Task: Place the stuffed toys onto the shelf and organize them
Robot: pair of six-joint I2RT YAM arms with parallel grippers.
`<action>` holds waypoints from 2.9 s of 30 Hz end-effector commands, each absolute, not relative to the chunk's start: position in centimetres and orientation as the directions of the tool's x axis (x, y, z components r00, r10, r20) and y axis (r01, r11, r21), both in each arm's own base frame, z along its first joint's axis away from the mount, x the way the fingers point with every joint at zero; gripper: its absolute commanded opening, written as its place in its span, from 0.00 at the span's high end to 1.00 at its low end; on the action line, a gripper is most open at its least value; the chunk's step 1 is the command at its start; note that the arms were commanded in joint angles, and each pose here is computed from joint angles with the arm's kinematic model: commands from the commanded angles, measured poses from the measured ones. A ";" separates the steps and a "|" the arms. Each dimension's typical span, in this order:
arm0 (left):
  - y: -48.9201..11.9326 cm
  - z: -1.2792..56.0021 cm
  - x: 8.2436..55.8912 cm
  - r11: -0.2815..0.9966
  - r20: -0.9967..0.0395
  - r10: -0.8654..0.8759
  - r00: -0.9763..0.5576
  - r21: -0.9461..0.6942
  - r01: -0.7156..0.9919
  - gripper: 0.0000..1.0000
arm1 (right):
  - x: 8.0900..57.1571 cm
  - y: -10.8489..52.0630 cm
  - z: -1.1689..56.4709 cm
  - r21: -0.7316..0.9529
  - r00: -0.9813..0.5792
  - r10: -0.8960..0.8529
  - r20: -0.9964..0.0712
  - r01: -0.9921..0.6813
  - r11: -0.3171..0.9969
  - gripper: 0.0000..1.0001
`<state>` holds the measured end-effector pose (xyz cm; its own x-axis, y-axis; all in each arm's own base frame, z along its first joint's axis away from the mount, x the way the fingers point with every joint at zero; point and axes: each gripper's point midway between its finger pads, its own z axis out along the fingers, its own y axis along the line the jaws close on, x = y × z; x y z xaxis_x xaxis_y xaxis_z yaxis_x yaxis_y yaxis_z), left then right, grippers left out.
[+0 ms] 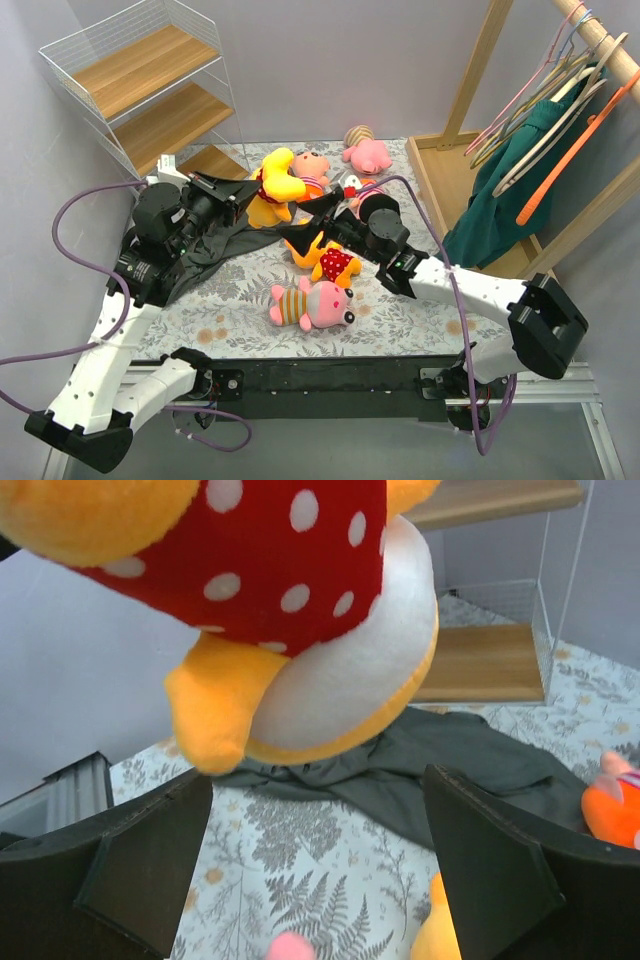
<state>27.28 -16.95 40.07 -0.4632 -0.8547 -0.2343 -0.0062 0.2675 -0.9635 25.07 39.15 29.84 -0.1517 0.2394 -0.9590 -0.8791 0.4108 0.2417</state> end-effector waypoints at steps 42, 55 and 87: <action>-21.9 42.5 18.5 0.170 -0.947 0.176 0.269 0.298 0.939 0.19 | 16.8 31.1 23.8 0.196 -0.142 -0.310 -0.940 -0.969 -0.151 0.99; -24.7 37.3 18.6 -0.009 -0.965 0.240 0.107 0.108 0.994 0.31 | 18.4 31.9 25.1 0.165 -0.113 -0.316 -0.942 -0.976 -0.143 0.99; -25.4 34.4 21.6 0.077 -0.952 0.293 0.086 0.113 0.991 1.00 | 19.3 32.4 24.6 0.181 -0.128 -0.362 -0.923 -0.977 -0.115 0.81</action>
